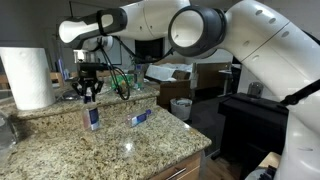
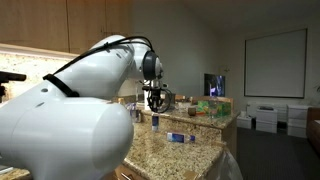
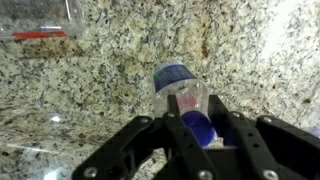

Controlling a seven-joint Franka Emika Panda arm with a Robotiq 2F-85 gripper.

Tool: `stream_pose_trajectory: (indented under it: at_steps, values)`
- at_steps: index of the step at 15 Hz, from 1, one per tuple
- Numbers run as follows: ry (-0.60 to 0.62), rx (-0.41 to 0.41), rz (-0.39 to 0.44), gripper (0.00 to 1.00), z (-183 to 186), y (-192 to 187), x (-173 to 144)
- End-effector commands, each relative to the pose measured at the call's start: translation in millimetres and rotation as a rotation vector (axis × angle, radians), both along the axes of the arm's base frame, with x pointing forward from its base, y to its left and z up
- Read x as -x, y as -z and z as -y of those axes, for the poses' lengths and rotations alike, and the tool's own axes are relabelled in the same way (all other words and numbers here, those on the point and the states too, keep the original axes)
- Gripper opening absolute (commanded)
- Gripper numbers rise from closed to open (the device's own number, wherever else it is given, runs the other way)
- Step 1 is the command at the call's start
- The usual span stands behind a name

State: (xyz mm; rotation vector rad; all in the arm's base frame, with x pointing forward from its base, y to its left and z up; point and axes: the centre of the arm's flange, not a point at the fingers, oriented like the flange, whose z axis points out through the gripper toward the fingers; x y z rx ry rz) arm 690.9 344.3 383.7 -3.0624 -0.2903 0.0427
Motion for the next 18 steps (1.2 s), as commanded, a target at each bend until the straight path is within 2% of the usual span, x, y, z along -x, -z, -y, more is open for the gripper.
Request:
stream_pose_trajectory:
  at_steps: [1, 3, 4, 5, 6, 9, 11, 15, 18]
  values:
    - [-0.021, -0.026, 0.008, 0.68, -1.8, -3.1, -16.6]
    - [-0.024, -0.038, 0.005, 0.81, -3.1, 2.6, -19.3]
    - [-0.025, -0.041, 0.0, 0.63, -4.0, 6.2, -20.0]
    - [-0.027, -0.04, -0.004, 0.4, -4.9, 9.5, -19.9]
    - [-0.029, -0.04, -0.003, 0.39, -5.5, 12.1, -19.8]
    - [-0.024, -0.035, 0.021, 0.19, -5.3, 11.7, -20.5]
    - [-0.02, -0.021, 0.042, 0.1, -4.6, 2.3, -20.3]
    - [-0.014, 0.016, 0.045, 0.1, 0.1, -5.8, -15.6]
    - [0.036, 0.084, 0.034, 0.1, 28.1, -22.1, -8.0]
